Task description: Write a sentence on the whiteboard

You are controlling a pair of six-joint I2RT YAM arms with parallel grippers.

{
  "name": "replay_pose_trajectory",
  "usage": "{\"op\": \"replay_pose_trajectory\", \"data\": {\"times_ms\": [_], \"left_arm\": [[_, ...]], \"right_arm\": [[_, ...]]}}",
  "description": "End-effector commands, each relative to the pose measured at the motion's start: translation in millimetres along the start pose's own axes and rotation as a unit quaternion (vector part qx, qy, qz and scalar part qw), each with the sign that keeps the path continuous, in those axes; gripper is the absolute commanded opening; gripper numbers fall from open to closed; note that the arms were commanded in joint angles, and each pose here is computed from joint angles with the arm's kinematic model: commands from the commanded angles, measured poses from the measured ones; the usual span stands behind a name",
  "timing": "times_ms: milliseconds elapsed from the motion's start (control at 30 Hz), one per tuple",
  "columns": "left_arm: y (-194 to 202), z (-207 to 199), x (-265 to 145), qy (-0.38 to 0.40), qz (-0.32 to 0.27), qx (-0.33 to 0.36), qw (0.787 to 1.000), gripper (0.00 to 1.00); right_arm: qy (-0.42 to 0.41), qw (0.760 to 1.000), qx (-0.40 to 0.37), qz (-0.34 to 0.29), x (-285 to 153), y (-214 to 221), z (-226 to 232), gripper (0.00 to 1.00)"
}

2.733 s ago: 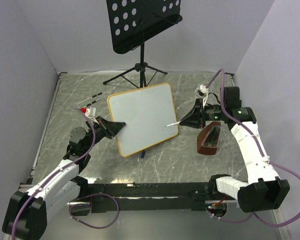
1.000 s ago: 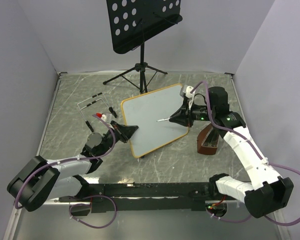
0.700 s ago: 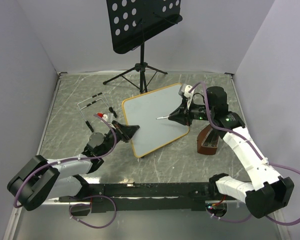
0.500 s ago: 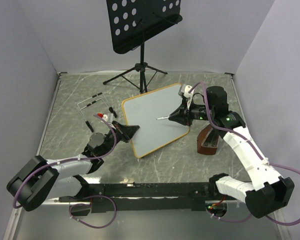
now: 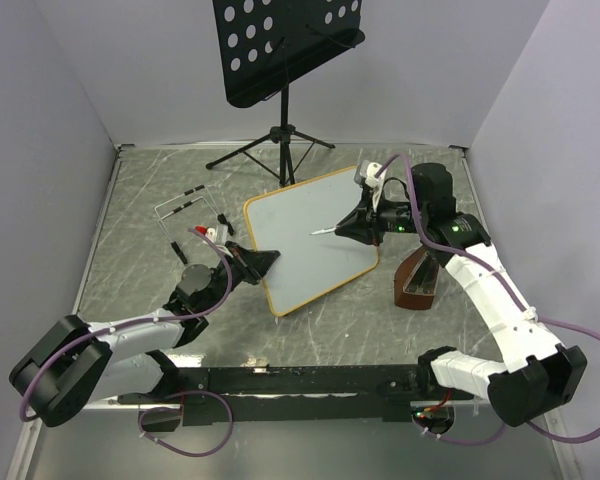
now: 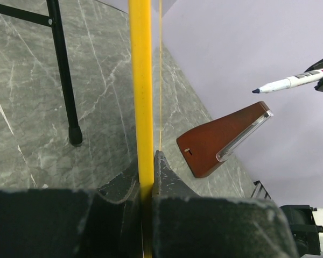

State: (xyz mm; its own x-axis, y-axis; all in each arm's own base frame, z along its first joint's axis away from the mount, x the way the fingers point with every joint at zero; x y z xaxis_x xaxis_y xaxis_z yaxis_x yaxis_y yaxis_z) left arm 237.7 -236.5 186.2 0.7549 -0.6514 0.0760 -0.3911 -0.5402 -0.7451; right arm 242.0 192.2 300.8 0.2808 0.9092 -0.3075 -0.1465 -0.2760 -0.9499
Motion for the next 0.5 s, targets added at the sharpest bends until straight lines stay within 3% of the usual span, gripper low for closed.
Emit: {"op": "replay_pose_trajectory", "data": {"times_ms": [0, 467], "left_arm": [[-9.0, -8.8, 3.4, 0.006, -0.011, 0.018, 1.0, 0.01], [-5.1, -4.2, 1.0, -0.009, -0.014, 0.009, 1.0, 0.01]], "right_arm": [[-0.005, 0.999, -0.038, -0.016, -1.6, -22.9, 5.3, 0.0], [-0.009, 0.998, -0.06, -0.013, 3.8, -29.6, 11.0, 0.0]]}}
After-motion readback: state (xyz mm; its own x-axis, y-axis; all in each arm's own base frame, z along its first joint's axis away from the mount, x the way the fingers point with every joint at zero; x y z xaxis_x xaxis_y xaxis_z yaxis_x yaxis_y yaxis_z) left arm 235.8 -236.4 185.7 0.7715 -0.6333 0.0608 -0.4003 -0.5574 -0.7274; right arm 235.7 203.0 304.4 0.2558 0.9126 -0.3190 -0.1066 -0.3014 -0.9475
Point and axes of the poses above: each gripper's point midway between its finger pads, its own x axis out along the fingers, its own z axis along the line the jaws close on, y = z × x, the point moved 3 cm from there along -x, back along the fingers
